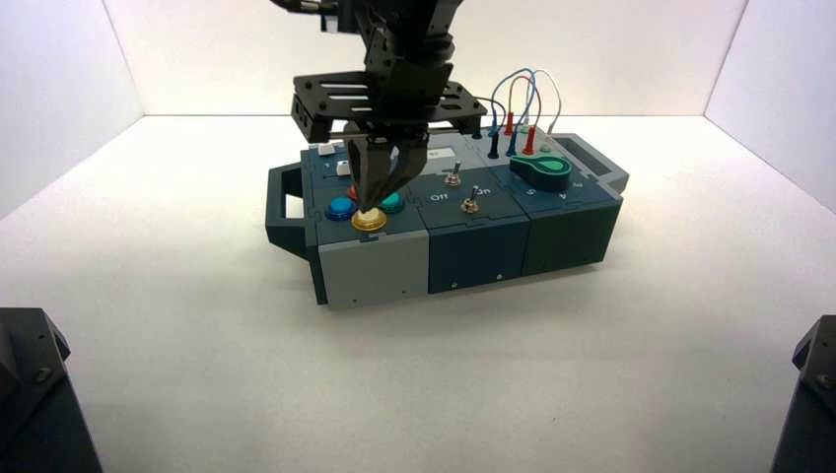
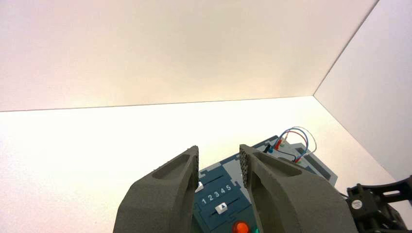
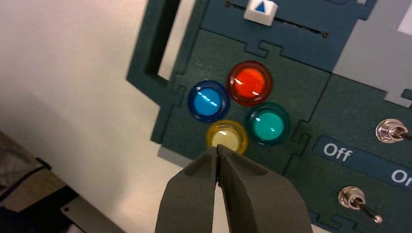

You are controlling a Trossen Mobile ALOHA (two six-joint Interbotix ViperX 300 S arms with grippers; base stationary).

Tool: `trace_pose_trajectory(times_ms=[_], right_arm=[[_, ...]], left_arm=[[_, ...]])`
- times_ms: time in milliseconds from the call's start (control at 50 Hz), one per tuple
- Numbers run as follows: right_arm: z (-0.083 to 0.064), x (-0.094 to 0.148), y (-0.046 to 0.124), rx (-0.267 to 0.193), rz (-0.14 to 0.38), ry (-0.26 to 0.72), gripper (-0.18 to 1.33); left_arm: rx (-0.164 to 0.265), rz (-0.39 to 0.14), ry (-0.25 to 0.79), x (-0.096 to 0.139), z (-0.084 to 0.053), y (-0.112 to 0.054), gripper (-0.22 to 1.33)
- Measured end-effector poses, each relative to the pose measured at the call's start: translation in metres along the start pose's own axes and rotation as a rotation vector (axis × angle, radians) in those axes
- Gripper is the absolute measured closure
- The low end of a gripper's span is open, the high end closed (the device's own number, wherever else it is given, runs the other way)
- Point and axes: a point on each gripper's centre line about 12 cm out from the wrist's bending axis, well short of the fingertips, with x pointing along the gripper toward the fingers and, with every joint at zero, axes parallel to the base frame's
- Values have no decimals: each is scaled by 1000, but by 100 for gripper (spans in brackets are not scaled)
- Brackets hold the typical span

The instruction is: Push the yellow button with the right gripper.

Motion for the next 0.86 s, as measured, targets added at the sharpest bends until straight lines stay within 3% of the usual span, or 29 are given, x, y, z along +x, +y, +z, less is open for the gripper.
trace_pose_trajectory(times_ms=[860], right_arm=[[2,10,0,1,-2,4,129]], left_arm=[[2,0,0,0,0,0,19]])
